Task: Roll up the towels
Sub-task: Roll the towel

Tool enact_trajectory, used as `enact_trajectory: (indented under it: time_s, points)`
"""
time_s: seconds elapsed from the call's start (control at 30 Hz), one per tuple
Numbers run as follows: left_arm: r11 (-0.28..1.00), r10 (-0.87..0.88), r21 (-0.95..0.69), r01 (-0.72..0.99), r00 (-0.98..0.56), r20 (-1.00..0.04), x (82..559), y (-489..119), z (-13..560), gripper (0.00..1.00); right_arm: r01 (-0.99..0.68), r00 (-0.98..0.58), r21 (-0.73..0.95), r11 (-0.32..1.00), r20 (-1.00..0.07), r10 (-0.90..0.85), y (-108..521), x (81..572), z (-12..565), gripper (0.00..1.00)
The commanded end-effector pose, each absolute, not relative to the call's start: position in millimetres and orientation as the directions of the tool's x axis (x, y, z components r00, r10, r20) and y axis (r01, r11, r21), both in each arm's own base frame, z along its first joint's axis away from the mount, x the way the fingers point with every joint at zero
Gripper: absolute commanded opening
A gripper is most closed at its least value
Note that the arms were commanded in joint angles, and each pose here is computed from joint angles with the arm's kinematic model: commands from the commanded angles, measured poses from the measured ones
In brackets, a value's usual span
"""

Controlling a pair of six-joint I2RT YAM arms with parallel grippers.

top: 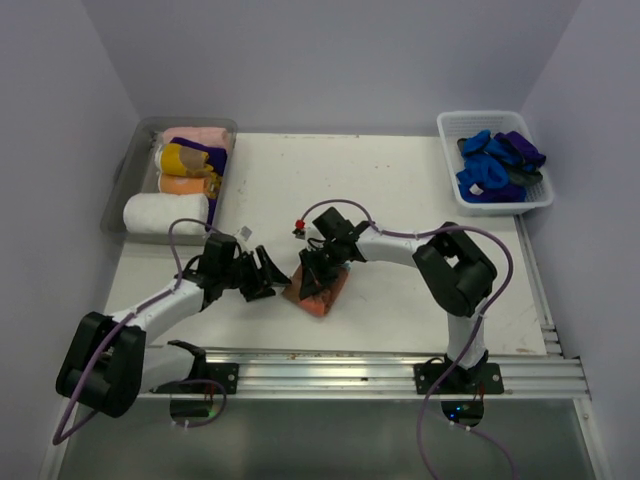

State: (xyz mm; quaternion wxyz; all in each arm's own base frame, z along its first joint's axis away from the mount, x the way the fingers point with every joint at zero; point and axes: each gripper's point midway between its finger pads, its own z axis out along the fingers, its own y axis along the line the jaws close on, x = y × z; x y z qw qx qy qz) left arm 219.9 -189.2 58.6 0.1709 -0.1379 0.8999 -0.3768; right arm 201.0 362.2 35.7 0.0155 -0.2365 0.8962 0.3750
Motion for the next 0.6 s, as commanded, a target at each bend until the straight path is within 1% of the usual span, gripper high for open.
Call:
enact_trajectory:
  time_s: [0.0,0.27,0.37,0.57]
  points:
    - [0.614,-0.451,-0.783,-0.1,-0.859,-0.243,232,-198,79,0.67,-0.404,-0.898,0.695,0.595,-0.176,-0.404,367,202,39,0.0]
    - [0.646,-0.467,-0.75,-0.145,-0.851,-0.238,234,-201,62,0.67,-0.392,-0.901,0.716,0.577,-0.174,-0.397,371,204,43,0.0]
    - [0.659,-0.468,-0.736,-0.156,-0.851,-0.239,239,-202,50,0.64,-0.389,-0.902,0.721,0.573,-0.171,-0.397,370,202,42,0.0]
    - [0.684,-0.442,-0.706,-0.184,-0.874,-0.2,236,-207,25,0.58,-0.376,-0.905,0.735,0.565,-0.16,-0.393,369,202,42,0.0]
